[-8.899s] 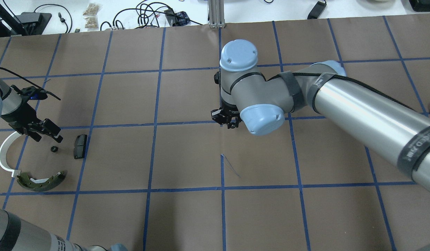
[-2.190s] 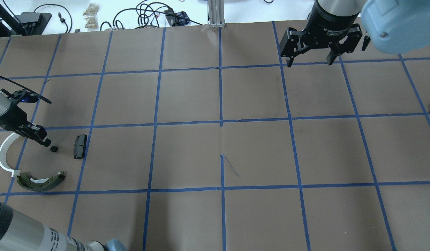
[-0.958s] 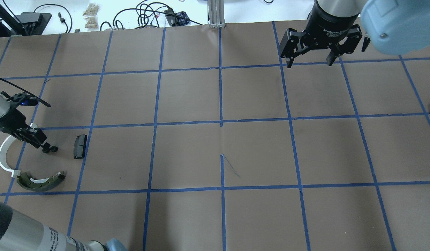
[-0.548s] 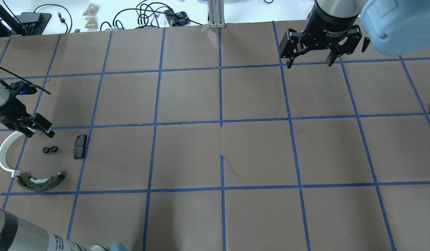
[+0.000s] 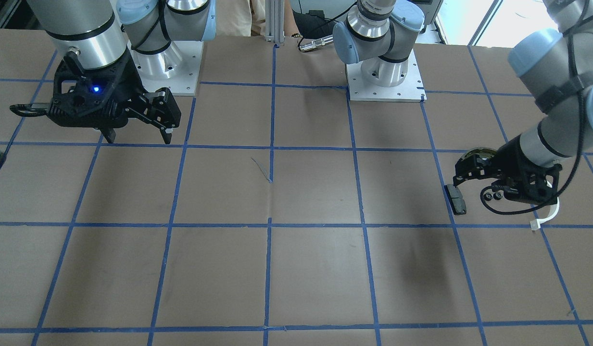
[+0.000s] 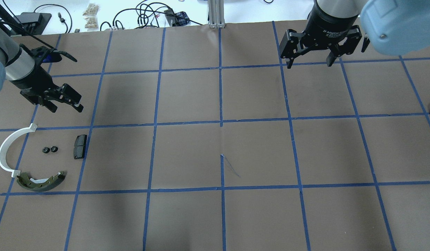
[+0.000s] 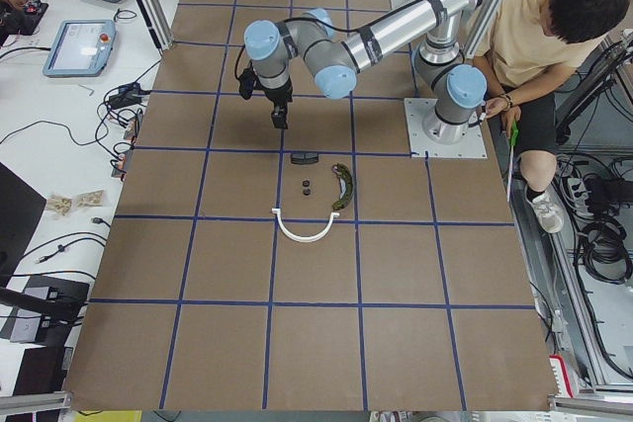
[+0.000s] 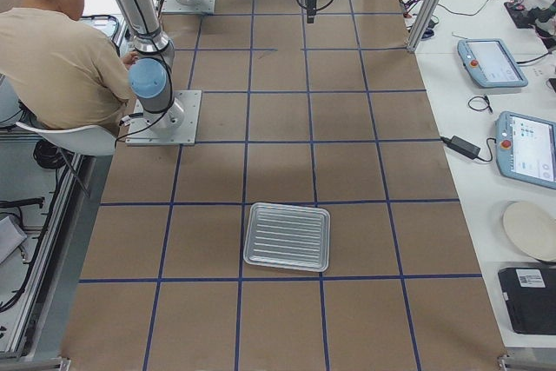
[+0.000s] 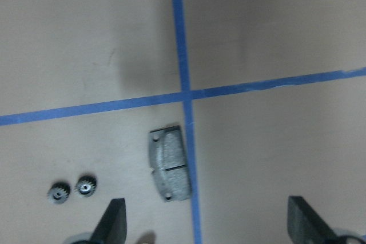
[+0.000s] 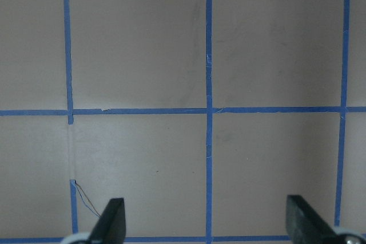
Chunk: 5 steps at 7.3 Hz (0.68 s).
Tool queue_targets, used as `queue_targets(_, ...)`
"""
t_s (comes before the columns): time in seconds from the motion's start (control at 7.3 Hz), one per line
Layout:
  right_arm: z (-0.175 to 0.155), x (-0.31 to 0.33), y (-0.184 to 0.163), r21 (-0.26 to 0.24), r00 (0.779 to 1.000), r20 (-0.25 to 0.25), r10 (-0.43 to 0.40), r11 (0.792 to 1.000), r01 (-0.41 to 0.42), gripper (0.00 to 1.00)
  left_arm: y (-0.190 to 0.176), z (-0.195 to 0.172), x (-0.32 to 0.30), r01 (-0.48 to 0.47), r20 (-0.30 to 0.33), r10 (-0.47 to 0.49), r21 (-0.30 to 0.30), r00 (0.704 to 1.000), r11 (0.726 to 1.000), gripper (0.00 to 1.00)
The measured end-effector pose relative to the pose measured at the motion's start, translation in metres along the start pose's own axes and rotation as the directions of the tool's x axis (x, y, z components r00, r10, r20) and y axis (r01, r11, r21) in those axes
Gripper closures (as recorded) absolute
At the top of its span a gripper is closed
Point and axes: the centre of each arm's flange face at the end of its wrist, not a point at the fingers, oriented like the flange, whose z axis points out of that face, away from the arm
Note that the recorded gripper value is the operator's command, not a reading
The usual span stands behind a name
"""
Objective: Place bearing gear from tray to pile
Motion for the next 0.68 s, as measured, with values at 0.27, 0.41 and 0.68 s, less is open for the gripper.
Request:
queue_targets(0.27, 0.0, 0.0, 0.0, 0.0, 1.0, 0.0, 0.0, 1.0, 0.0, 0.0, 0.015, -0.039, 0.079, -0.046, 0.051, 0.044, 0.051, 0.998, 0.998, 0.0)
queue_targets(0.41, 0.0, 0.0, 0.0, 0.0, 1.0, 0.0, 0.001, 1.0, -0.001, 0.0, 0.03, -0.053, 0.11, -0.065, 0.067, 0.06, 0.06, 0.996, 0.996, 0.0)
queue_targets(0.68, 0.0, 0.001, 0.0, 0.0, 1.0, 0.0, 0.002, 1.0, -0.002, 0.0, 0.057, -0.076, 0.17, -0.094, 0.082, 0.088, 0.069, 0.993, 0.993, 0.0)
